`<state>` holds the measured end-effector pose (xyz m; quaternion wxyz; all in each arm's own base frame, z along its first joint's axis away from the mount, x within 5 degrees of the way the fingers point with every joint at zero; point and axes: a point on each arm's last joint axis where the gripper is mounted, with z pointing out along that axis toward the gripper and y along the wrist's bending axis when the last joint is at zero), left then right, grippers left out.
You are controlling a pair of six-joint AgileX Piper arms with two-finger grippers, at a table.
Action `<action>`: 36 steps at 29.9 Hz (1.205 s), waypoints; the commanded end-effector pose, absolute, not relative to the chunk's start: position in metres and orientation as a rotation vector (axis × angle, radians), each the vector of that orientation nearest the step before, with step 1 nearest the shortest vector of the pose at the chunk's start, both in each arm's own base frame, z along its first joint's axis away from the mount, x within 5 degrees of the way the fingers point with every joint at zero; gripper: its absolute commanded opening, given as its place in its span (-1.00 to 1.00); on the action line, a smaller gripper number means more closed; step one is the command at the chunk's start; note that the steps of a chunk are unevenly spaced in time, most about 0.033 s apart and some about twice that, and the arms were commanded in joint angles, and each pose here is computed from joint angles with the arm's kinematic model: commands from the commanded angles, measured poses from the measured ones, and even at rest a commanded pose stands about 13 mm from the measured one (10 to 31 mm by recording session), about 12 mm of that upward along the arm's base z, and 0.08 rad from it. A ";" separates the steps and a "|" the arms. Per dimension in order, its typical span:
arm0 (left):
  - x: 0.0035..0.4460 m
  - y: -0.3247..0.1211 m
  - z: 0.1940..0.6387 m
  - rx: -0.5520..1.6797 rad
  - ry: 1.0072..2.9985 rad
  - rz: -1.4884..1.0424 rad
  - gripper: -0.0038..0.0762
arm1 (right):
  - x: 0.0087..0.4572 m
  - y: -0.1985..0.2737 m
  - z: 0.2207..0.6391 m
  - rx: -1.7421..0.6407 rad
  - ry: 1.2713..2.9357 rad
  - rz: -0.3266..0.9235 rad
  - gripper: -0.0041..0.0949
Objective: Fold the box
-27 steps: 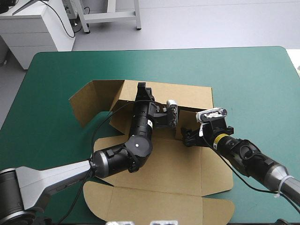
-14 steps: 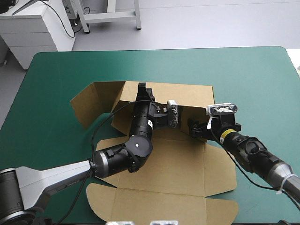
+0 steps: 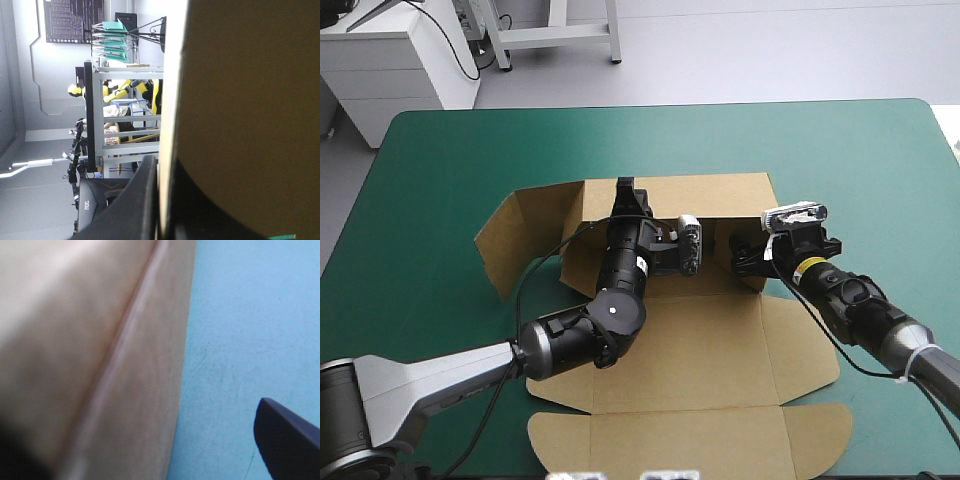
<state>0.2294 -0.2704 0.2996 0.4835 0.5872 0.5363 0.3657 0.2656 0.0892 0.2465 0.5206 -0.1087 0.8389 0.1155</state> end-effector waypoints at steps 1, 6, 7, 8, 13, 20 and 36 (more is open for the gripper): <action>0.226 -0.266 0.331 1.325 1.251 0.913 -0.88 | 0.272 0.090 0.273 -0.281 1.877 0.275 0.96; 0.226 -0.266 0.331 1.326 1.250 0.911 -0.88 | 0.268 0.087 0.272 -0.230 1.944 0.278 0.78; 0.226 -0.266 0.331 1.326 1.250 0.911 -0.88 | 0.267 0.086 0.271 -0.222 1.959 0.277 0.62; 0.226 -0.266 0.330 1.328 1.249 0.909 -0.88 | 0.266 0.085 0.270 -0.220 1.978 0.272 0.40; 0.226 -0.266 0.330 1.328 1.249 0.909 -0.88 | 0.261 0.083 0.273 -0.230 1.995 0.255 -0.93; 0.226 -0.266 0.330 1.328 1.249 0.909 -0.88 | 0.257 0.082 0.279 -0.227 1.979 0.255 -0.92; 0.237 -0.257 0.333 1.286 1.257 0.952 0.36 | 0.257 0.081 0.278 -0.221 1.993 0.256 -0.95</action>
